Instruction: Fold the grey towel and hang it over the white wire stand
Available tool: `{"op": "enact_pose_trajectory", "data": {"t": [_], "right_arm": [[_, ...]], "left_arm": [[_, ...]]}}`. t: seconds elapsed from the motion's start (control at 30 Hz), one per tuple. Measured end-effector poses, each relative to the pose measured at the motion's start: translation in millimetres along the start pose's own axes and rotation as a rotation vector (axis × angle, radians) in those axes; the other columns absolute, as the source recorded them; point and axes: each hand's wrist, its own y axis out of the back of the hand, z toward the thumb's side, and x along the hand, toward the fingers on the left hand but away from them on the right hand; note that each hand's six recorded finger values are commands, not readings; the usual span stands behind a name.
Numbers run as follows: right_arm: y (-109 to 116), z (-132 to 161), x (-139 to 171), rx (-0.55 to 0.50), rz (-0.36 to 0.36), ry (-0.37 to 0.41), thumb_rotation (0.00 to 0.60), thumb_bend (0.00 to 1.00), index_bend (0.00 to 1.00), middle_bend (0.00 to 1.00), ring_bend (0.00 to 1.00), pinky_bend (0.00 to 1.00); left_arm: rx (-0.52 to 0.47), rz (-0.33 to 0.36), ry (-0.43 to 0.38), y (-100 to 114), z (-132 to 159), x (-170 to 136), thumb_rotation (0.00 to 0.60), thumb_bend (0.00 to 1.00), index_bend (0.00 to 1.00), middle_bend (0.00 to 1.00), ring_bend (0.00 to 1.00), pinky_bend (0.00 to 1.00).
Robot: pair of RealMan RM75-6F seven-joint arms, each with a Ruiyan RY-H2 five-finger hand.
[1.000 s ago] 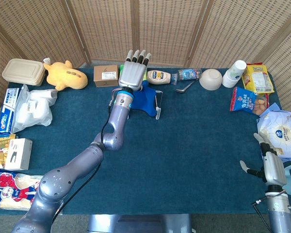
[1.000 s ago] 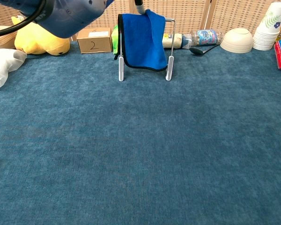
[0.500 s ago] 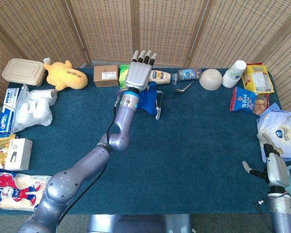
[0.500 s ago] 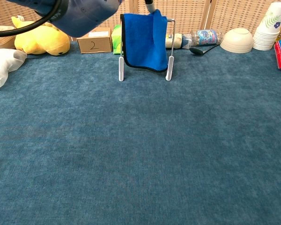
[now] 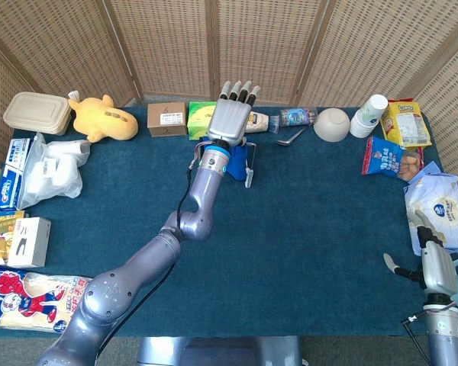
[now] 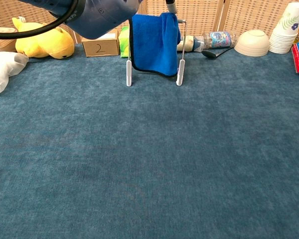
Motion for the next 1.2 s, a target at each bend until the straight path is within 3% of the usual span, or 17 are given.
{"op": "enact_pose_trajectory", "data": {"t": [0.23, 0.73, 0.93, 1.2], "right_arm": [[-0.2, 1.0, 0.4, -0.002, 0.0, 0.004, 0.6, 0.26, 0.02, 0.04, 0.0, 0.0], [0.5, 7.6, 2.1, -0.006, 0.0, 0.028, 0.6, 0.26, 0.02, 0.04, 0.0, 0.0], [-3.1, 12.4, 3.1, -0.007, 0.011, 0.042, 0.6, 0.25, 0.02, 0.04, 0.0, 0.0], [-2.8, 14.6, 3.8, -0.001, 0.012, 0.045, 0.6, 0.26, 0.02, 0.04, 0.0, 0.0]], "left_arm": [[-0.02, -0.001, -0.01, -1.7, 2.4, -1.8, 0.6, 0.18, 0.06, 0.0, 0.0, 0.0], [-0.171, 0.012, -0.039, 3.1, -8.2, -13.4, 0.6, 0.18, 0.07, 0.0, 0.0, 0.0], [-0.175, 0.015, -0.039, 3.8, -33.4, -30.4, 0.6, 0.18, 0.08, 0.0, 0.0, 0.0], [-0.129, 0.011, 0.025, 3.1, -70.5, -39.7, 0.6, 0.18, 0.08, 0.0, 0.0, 0.0]]}}
